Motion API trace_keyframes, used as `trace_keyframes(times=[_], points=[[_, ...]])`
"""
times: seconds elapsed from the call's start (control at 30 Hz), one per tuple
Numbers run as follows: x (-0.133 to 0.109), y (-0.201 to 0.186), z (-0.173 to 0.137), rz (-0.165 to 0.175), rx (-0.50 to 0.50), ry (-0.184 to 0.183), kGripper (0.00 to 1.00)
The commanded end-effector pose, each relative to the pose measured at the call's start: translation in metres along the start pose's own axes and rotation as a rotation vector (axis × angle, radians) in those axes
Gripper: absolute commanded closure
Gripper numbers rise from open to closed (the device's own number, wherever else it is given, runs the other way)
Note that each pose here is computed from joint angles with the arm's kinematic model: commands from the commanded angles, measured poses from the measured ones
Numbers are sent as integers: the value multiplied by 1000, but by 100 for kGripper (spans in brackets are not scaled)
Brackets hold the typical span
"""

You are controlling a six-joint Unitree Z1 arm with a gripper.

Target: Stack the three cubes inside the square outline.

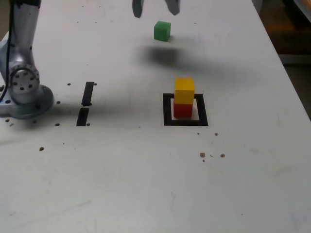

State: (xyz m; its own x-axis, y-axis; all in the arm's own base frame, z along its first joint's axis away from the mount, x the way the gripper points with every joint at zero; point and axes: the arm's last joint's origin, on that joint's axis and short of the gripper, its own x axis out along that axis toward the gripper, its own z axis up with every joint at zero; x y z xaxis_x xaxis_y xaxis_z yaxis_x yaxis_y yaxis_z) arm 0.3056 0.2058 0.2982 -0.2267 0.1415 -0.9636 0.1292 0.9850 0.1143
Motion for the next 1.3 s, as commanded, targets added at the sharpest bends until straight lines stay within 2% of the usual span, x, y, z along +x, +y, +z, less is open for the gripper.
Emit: trace_keyframes(times=[0.0,0.2,0.43,0.57,0.77,0.87,1.1,1.27], points=[[9,11,4,4,37,7,10],[35,38,16,1,66,32,11],[63,46,32,-20,86,54,14],[76,48,39,-25,93,58,24],[82,49,44,-10,88,22,49],[82,50,46,-5,85,11,58],[81,51,47,2,86,1,72],[70,48,41,7,73,-4,74]])
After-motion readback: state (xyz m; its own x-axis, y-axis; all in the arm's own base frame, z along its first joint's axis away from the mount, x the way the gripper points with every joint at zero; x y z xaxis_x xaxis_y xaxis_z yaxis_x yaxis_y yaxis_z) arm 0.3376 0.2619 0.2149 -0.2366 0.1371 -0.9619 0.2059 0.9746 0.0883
